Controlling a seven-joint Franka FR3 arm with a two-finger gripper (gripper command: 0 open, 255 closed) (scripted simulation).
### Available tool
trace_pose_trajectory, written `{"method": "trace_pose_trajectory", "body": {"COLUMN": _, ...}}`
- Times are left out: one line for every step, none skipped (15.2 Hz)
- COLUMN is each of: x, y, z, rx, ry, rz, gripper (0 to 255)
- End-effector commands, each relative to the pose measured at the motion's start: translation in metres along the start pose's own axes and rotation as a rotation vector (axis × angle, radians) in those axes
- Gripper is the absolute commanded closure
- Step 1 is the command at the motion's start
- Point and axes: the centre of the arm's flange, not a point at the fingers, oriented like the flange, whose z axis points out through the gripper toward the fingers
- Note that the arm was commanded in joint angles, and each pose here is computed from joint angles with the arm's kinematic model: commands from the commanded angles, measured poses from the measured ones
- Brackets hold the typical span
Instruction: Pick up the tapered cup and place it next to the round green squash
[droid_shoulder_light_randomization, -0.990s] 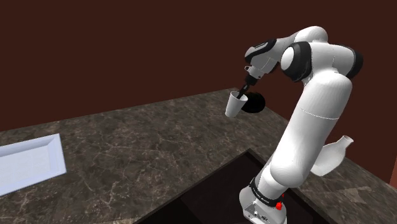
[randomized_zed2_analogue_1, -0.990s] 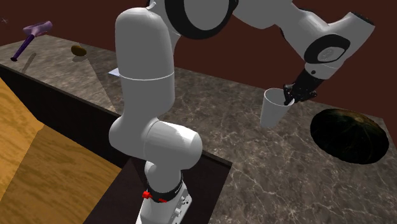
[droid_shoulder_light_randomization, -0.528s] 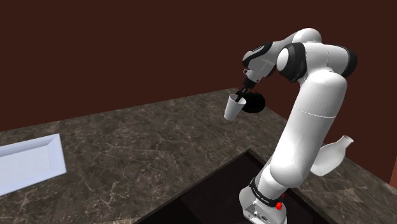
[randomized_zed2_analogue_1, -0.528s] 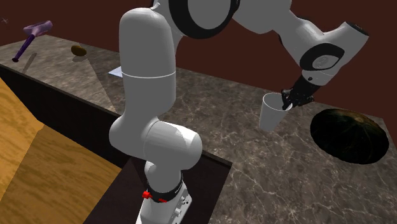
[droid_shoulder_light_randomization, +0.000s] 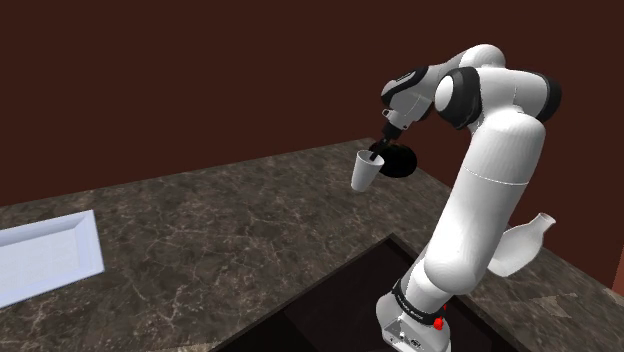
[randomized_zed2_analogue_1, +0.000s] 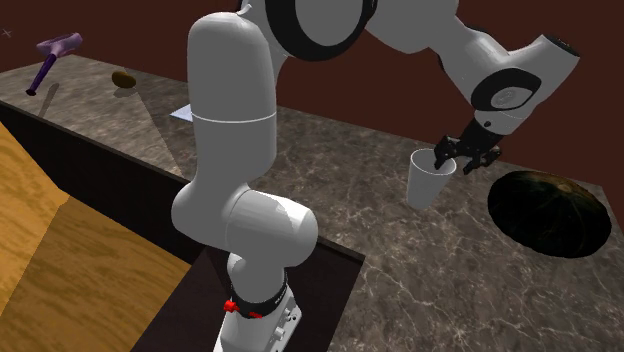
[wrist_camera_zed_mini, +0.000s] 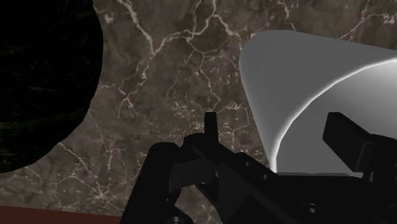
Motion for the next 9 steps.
{"method": "trace_pose_trajectory", "body": {"x": 0.000, "y": 0.000, "z": 0.000, "rx": 0.000, "ry": 0.000, "rz": 0.000, "gripper": 0}}
{"method": "trace_pose_trajectory", "body": {"x": 0.000, "y": 0.000, "z": 0.000, "rx": 0.000, "ry": 0.000, "rz": 0.000, "gripper": 0}}
{"method": "trace_pose_trajectory", "body": {"x": 0.000, "y": 0.000, "z": 0.000, "rx": 0.000, "ry": 0.000, "rz": 0.000, "gripper": 0}}
{"method": "trace_pose_trajectory", "body": {"x": 0.000, "y": 0.000, "z": -0.013, "rx": 0.000, "ry": 0.000, "rz": 0.000, "gripper": 0}}
{"method": "trace_pose_trajectory", "body": {"x": 0.000, "y": 0.000, "z": -0.026, "rx": 0.000, "ry": 0.000, "rz": 0.000, "gripper": 0}}
{"method": "trace_pose_trajectory", "body": {"x": 0.000, "y": 0.000, "z": -0.040, "rx": 0.000, "ry": 0.000, "rz": 0.000, "gripper": 0}}
{"method": "trace_pose_trajectory", "body": {"x": 0.000, "y": 0.000, "z": -0.050, "rx": 0.000, "ry": 0.000, "rz": 0.000, "gripper": 0}}
{"method": "trace_pose_trajectory", "body": {"x": 0.000, "y": 0.000, "z": -0.050, "rx": 0.000, "ry": 0.000, "rz": 0.000, "gripper": 0}}
{"method": "trace_pose_trajectory", "body": {"x": 0.000, "y": 0.000, "z": -0.050, "rx": 0.000, "ry": 0.000, "rz": 0.000, "gripper": 0}}
